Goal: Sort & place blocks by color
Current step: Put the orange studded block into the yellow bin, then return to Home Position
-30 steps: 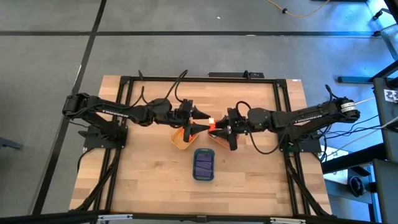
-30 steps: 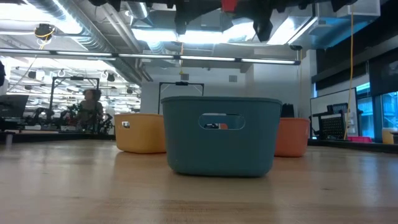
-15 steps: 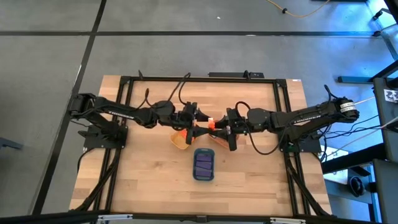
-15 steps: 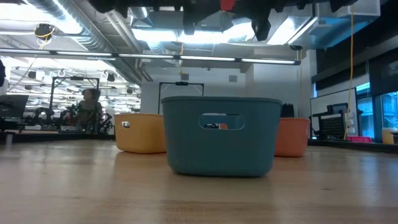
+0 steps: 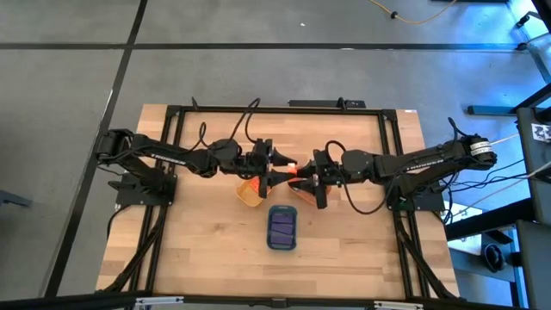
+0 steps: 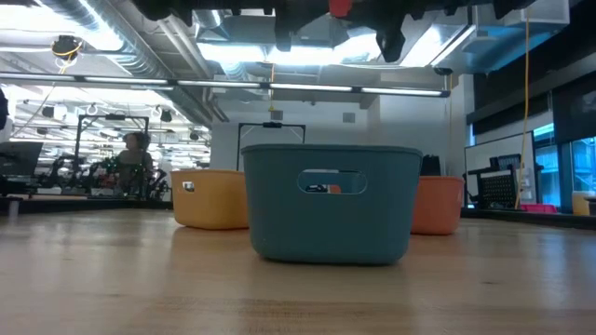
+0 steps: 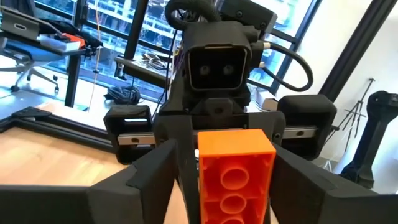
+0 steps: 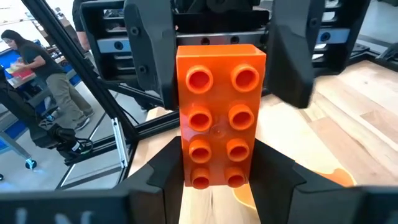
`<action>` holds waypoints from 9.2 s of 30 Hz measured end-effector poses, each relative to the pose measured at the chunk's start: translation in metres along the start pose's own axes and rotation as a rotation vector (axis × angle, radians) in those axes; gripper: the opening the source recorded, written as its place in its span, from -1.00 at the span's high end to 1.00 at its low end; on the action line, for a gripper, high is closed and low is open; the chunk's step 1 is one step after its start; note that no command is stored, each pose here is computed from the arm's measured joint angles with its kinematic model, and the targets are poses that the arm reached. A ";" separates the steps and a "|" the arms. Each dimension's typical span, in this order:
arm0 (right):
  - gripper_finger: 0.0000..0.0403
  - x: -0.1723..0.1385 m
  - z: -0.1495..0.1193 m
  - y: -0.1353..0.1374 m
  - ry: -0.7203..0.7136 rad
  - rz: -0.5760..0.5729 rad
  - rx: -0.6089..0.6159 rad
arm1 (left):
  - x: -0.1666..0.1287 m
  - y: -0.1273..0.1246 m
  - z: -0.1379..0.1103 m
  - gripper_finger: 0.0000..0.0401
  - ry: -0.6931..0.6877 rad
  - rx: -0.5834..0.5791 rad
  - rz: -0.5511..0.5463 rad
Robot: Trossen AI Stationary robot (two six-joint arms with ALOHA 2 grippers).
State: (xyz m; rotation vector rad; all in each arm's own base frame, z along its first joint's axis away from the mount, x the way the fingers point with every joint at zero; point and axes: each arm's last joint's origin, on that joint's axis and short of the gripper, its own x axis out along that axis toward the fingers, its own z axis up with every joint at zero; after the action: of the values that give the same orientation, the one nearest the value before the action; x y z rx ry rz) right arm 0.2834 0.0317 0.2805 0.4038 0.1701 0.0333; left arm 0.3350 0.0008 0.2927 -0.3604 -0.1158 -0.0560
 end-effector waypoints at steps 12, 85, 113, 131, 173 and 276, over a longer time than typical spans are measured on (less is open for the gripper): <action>0.30 0.000 0.000 -0.001 0.001 -0.010 -0.002 | 0.000 0.000 0.000 0.37 0.001 -0.001 -0.002; -0.74 -0.082 0.022 -0.012 0.084 -0.243 0.099 | -0.073 0.010 -0.012 0.37 0.601 0.171 0.092; -0.74 -0.068 0.015 -0.016 0.113 -0.286 0.116 | -0.053 0.039 -0.107 0.36 1.072 0.477 0.026; -0.74 -0.064 0.013 -0.017 0.124 -0.293 0.118 | -0.054 0.039 -0.107 0.17 1.076 0.479 0.027; -0.74 -0.064 0.015 -0.016 0.098 -0.278 0.115 | -0.094 -0.034 0.086 0.99 0.069 0.294 0.099; 0.95 -0.160 -0.016 -0.022 0.045 -0.068 0.077 | -0.251 0.018 -0.086 1.00 -0.011 0.024 0.068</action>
State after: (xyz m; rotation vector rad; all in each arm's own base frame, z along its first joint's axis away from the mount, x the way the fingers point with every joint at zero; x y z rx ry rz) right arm 0.1232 0.0072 0.2822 0.4743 0.2300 -0.0316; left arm 0.0966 -0.0043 0.1762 -0.3403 -0.1152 0.0144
